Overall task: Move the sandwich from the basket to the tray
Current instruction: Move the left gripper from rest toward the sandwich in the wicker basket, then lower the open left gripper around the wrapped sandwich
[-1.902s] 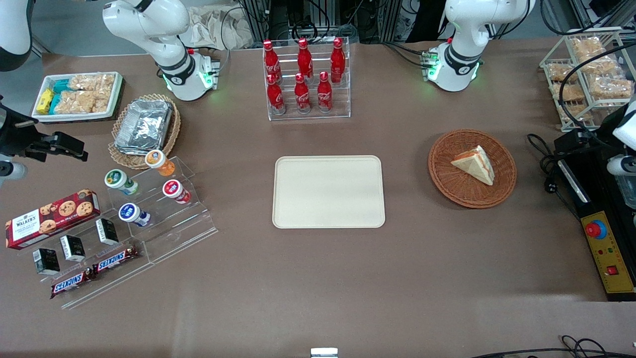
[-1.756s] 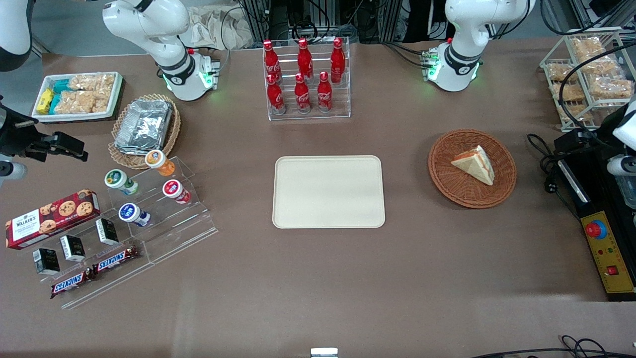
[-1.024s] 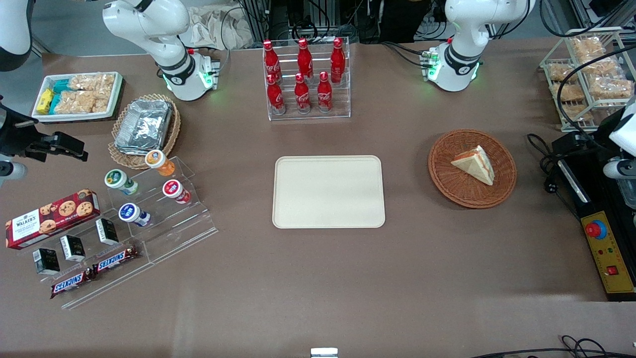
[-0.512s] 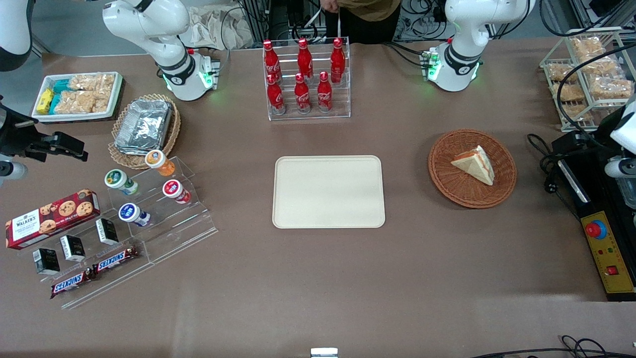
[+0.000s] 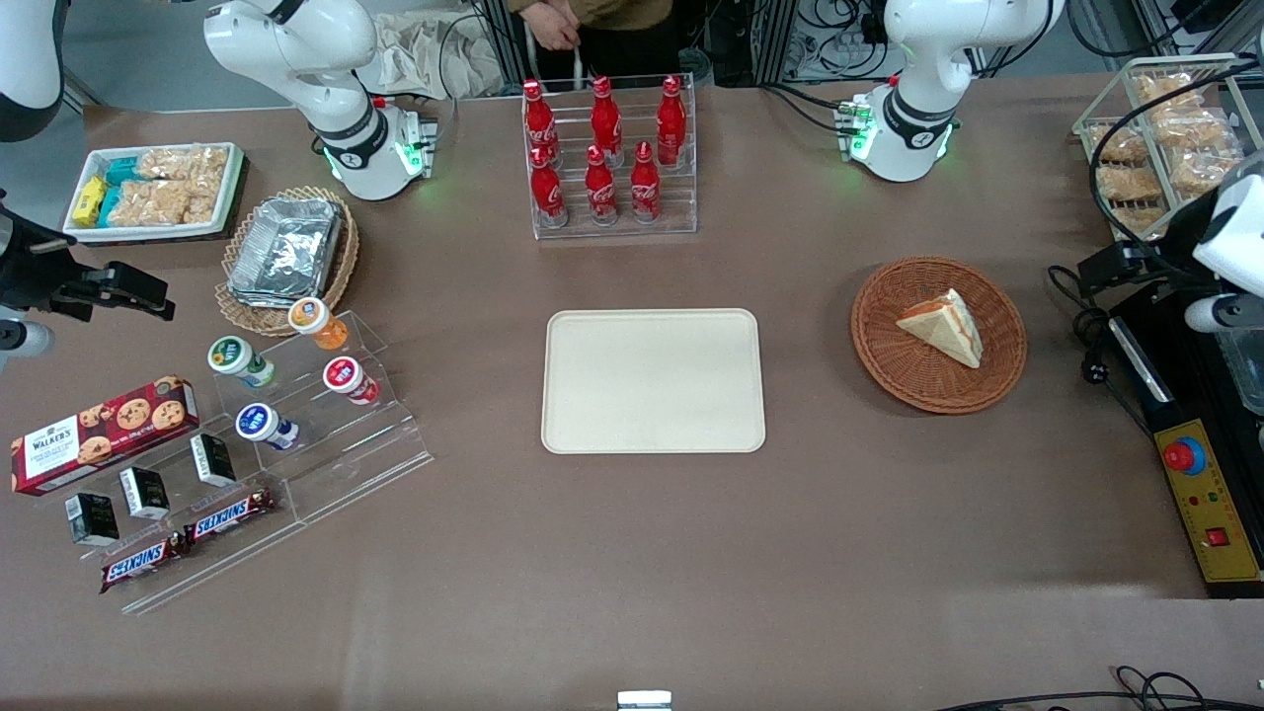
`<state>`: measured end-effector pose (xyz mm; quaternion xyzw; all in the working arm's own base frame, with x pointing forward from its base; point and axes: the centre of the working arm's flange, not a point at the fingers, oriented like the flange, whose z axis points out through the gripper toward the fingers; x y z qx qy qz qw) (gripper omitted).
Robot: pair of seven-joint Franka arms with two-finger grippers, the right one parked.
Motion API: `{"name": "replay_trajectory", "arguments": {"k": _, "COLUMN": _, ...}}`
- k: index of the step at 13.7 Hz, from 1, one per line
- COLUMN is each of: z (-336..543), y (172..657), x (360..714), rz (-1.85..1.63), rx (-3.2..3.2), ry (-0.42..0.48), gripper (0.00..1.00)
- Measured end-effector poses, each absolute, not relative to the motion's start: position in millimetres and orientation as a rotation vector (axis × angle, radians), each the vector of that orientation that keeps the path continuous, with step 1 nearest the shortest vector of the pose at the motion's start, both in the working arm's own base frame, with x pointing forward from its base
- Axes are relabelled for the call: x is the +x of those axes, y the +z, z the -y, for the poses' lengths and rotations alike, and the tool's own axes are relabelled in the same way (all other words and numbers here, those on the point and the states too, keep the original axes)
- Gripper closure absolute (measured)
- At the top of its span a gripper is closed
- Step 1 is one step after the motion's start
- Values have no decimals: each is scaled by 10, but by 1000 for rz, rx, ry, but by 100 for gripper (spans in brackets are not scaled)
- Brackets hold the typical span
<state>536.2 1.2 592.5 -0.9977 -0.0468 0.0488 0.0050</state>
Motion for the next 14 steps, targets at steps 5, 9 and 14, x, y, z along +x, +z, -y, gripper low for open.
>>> {"name": "replay_trajectory", "arguments": {"k": 5, "z": -88, "y": 5439, "x": 4872, "rz": 447, "rx": -3188, "ry": 140, "gripper": 0}}
{"name": "replay_trajectory", "arguments": {"k": 9, "z": -206, "y": 4989, "x": 4644, "rz": 602, "rx": -3204, "ry": 172, "gripper": 0}}
{"name": "replay_trajectory", "arguments": {"k": 14, "z": -367, "y": 4537, "x": 4562, "rz": 809, "rx": -3230, "ry": 331, "gripper": 0}}
